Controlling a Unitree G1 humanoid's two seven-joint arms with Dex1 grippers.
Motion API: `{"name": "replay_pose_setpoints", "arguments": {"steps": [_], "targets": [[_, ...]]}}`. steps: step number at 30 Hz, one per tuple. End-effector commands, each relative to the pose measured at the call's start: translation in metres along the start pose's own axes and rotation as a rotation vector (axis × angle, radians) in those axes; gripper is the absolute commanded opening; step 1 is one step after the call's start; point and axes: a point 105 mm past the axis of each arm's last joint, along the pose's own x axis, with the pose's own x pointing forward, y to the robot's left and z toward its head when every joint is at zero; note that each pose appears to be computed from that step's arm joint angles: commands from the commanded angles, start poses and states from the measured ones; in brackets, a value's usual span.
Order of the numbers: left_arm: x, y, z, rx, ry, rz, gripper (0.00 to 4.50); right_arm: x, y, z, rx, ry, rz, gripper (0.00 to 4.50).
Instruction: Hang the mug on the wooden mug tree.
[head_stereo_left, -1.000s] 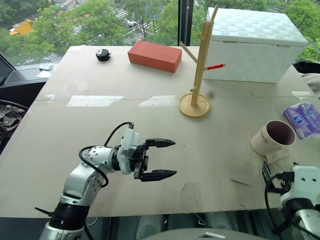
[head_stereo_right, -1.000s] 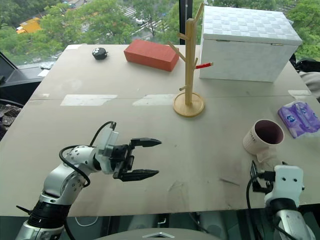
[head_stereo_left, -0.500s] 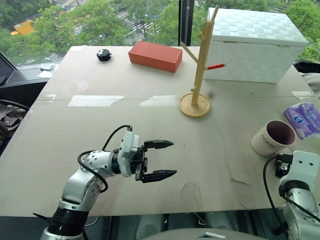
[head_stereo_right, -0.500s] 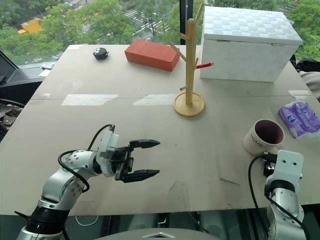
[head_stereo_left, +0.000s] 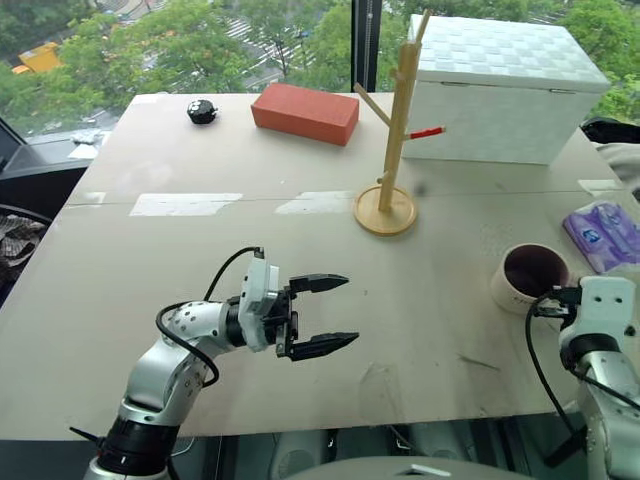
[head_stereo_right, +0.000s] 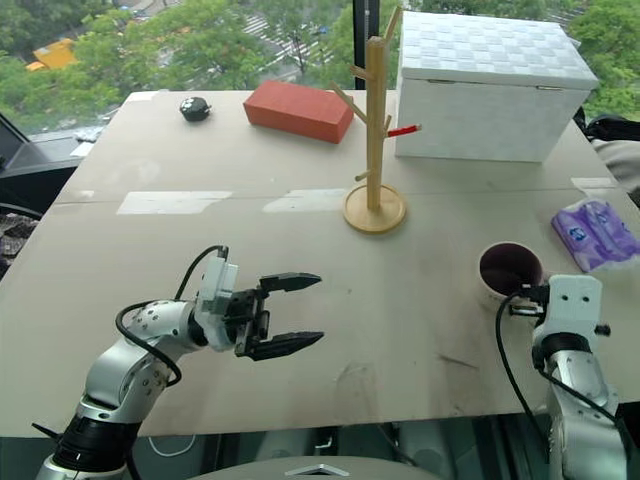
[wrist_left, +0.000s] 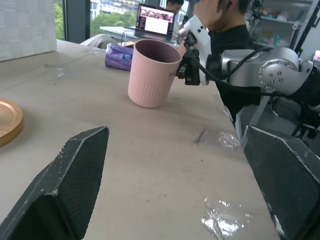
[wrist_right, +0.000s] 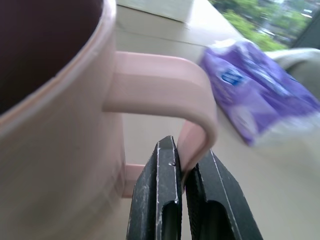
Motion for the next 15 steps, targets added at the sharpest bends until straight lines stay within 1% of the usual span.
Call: {"name": "replay_pose_setpoints", "arguments": {"steps": [1,3,9,13,15], "targets": [[-0.001,-0.005,0.015,0.020,-0.061,0.037,4.50,0.014,0.013,0.042,-0.038,-0.152,0.231,0.05],[-0.005,-0.003,0.015,0.022,-0.071,0.087,4.50,0.031,0.018,0.066,-0.098,-0.203,0.384,0.05],[-0.014,0.004,0.019,0.031,-0.090,0.179,4.50,0.088,0.028,0.129,-0.234,-0.258,0.694,0.05],[-0.017,-0.002,0.020,0.030,-0.101,0.226,4.50,0.113,0.045,0.161,-0.294,-0.272,0.843,0.05],[-0.019,-0.004,0.020,0.029,-0.109,0.253,4.50,0.122,0.054,0.173,-0.327,-0.273,0.890,0.05]]}}
